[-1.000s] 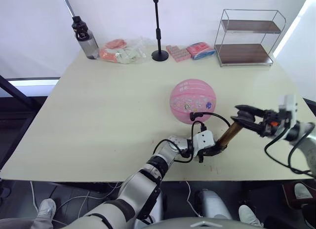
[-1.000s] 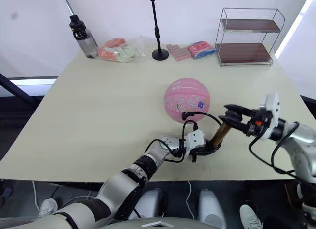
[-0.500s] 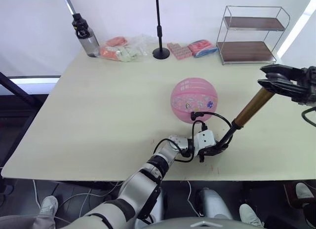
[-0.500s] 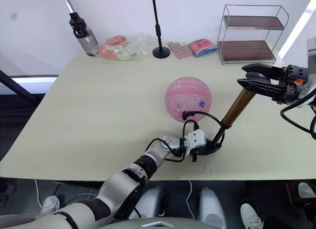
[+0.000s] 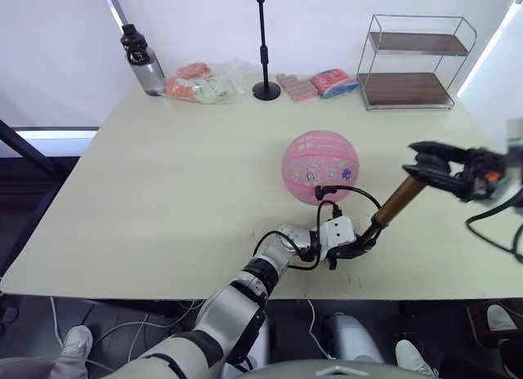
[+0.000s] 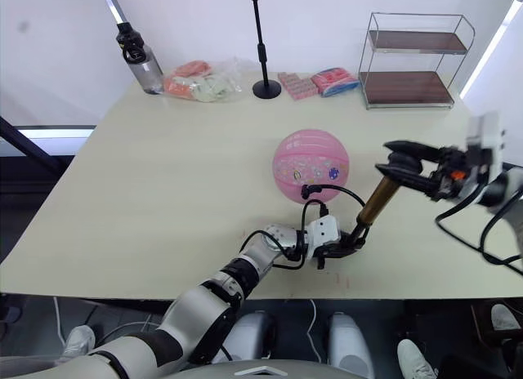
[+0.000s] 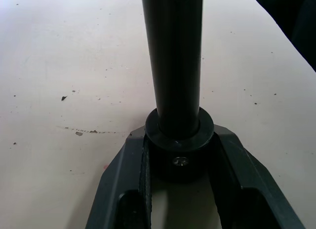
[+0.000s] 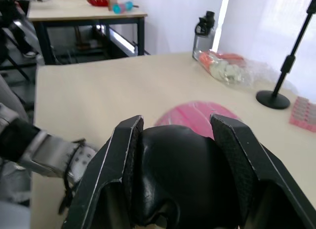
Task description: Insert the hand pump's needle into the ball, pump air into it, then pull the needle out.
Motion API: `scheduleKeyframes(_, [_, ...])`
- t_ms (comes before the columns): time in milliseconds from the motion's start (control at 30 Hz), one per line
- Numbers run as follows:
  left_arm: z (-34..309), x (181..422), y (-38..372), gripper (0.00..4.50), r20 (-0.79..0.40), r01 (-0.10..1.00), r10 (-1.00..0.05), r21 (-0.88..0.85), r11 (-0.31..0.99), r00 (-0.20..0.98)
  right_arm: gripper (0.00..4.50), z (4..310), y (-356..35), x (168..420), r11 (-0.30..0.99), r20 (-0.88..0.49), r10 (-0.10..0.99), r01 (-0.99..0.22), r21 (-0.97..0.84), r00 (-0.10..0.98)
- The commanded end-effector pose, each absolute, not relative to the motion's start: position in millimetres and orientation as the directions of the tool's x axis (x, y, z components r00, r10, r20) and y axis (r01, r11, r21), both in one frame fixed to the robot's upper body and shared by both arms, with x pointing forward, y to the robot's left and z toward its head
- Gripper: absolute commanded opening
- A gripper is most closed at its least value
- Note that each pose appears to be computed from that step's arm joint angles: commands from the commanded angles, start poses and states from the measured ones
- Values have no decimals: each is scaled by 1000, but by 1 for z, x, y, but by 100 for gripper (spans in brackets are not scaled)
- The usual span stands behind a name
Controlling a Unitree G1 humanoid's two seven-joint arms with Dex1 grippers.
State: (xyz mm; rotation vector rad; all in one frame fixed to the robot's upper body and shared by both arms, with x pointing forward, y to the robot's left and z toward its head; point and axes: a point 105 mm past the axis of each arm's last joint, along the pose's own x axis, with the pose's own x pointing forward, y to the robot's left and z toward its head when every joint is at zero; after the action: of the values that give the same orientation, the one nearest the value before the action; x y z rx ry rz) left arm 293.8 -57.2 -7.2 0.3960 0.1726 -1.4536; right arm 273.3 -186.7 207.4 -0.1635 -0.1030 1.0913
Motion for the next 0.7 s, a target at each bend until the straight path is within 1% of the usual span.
scheduleKeyframes(33, [-51,278,-31,108,-499,996,-862,48,68,83,175,148,-189,278,486,-135,853,-861,-150,505])
scheduleKeyframes(133, [-51,278,-31,108,-501,996,-862,48,68,83,175,128,-183,277,499,-119,850,-857,-129,513])
scheduleKeyframes(267, [-51,278,-32,108,-500,997,-862,49,68,83,175,113,-176,273,495,-125,853,-861,-119,507])
scheduleKeyframes(367, [-50,278,-33,108,-499,996,-862,49,68,83,175,110,-174,271,490,-129,855,-864,-121,503])
scheduleKeyframes(433, [-50,277,-33,108,-498,997,-863,47,69,83,175,125,-177,273,499,-90,855,-857,-130,511])
scheduleKeyframes(500, [-51,276,-33,108,-499,997,-863,45,66,80,175,147,-182,275,504,-41,857,-852,-141,514])
scheduleKeyframes(700, [-52,275,-32,108,-504,997,-861,43,57,71,175,208,-195,270,477,37,877,-861,-176,479])
